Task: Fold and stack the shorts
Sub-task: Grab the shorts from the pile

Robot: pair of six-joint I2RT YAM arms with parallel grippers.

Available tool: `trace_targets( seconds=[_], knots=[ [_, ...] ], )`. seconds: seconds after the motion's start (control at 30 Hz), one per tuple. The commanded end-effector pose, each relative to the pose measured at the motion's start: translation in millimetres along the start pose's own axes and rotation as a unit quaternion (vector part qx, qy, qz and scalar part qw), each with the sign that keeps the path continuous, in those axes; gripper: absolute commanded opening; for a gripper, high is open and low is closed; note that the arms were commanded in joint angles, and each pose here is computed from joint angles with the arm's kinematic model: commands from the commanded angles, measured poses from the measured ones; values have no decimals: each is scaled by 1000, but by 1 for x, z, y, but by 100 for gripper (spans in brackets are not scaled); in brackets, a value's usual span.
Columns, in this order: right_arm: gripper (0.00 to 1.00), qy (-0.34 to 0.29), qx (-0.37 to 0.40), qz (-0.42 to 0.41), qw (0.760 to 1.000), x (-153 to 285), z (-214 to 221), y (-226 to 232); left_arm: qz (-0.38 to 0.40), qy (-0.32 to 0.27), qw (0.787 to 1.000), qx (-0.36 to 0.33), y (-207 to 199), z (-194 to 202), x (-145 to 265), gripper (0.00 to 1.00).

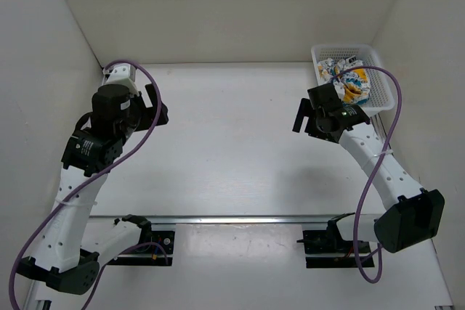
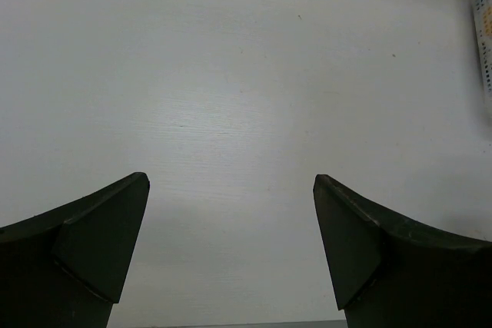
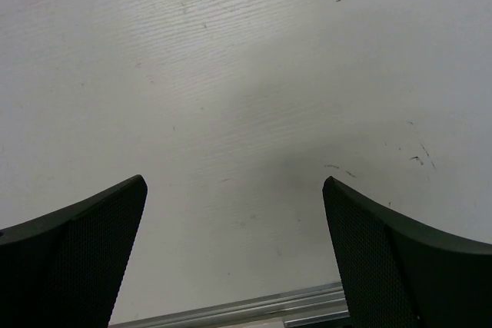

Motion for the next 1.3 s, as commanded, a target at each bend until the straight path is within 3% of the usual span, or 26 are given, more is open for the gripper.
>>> trace_targets(
  seconds=[0.0, 0.3, 0.57, 0.83, 1.03, 1.1, 1.2, 1.27],
  knots=[
    [100, -21, -13, -23, 999, 7, -10, 6, 14, -19, 1000, -2, -3, -10, 10, 99],
    [100, -42, -15, -7, 999, 5, -19, 4, 13, -14, 1000, -3, -3, -7, 8, 99],
    [100, -89, -81, 41, 992, -16, -122, -8, 36, 5, 999, -2, -15, -9, -7, 99],
    [100, -80, -134, 78, 985, -90, -214, -28, 34, 18, 999, -5, -20, -16, -23, 99],
    [100, -49, -163, 92, 981, -169, -237, -49, 31, 46, 998, -6, -25, -11, -45, 99],
    [96, -46, -172, 92, 980, -189, -241, -51, 26, 50, 998, -7, -25, -11, -50, 99],
    [77, -58, -178, 76, 979, -206, -252, -49, 25, 57, 998, -8, -26, -11, -57, 99],
    [51, -73, -179, 60, 979, -207, -261, -43, 25, 60, 998, -9, -27, -12, -60, 99]
  ],
)
Point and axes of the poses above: each gripper's point midway between its finger pads, its own x axis back along the fingers, its own y axis along the line the jaws close on, z = x × y, the point moved 1 cm from there along x, back along the fingers, and after that the axes turned 14 degrees about -x, right-handed, at the moved point
